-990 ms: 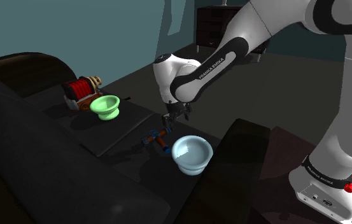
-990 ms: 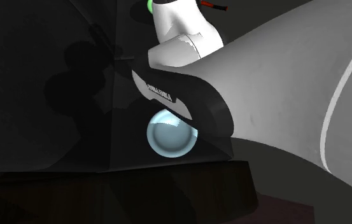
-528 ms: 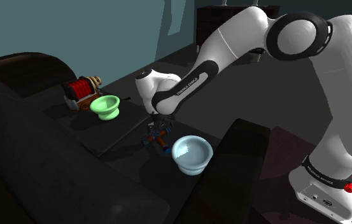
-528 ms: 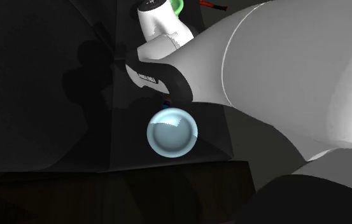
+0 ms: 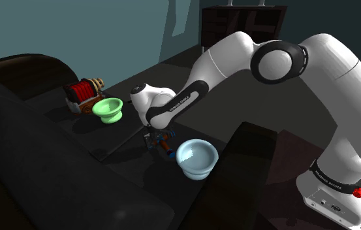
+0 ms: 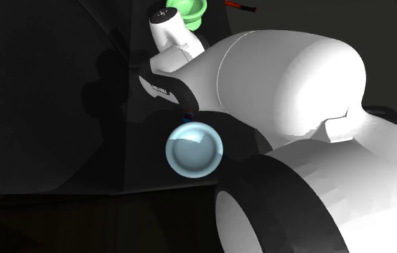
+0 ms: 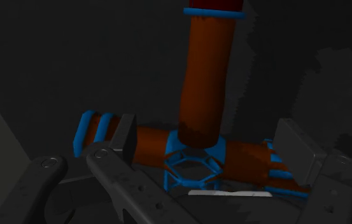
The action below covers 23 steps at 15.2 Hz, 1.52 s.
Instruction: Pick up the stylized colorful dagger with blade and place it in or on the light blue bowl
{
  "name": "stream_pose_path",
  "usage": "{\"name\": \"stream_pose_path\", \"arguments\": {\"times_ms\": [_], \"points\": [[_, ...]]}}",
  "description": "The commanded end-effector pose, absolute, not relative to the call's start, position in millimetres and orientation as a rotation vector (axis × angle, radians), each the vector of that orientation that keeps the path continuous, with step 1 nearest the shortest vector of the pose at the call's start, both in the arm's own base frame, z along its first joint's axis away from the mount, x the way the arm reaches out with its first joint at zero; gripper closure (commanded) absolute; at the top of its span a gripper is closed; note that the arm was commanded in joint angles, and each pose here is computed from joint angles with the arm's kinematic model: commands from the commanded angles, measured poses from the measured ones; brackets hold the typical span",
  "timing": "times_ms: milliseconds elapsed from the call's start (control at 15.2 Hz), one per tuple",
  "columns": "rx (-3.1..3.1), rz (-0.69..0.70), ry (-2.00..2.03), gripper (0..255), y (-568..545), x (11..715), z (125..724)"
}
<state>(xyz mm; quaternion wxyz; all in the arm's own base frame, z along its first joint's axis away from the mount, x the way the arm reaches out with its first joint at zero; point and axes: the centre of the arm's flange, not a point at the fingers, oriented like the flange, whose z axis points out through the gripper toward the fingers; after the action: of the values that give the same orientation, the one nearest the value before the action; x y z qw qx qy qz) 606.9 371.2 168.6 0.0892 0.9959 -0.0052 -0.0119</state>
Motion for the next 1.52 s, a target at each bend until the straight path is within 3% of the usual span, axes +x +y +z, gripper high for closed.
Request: {"name": "stream_pose_path", "arguments": {"times_ms": [0, 660, 726, 1452], "points": [[2.963, -0.035, -0.015, 0, 370.5, 607.2, 158.4], [2.963, -0.035, -0.015, 0, 368.1, 606.8, 145.0], [2.963, -0.035, -0.015, 255, 368.1, 606.8, 145.0], [2.963, -0.035, -0.015, 255, 368.0, 606.8, 155.6]]}}
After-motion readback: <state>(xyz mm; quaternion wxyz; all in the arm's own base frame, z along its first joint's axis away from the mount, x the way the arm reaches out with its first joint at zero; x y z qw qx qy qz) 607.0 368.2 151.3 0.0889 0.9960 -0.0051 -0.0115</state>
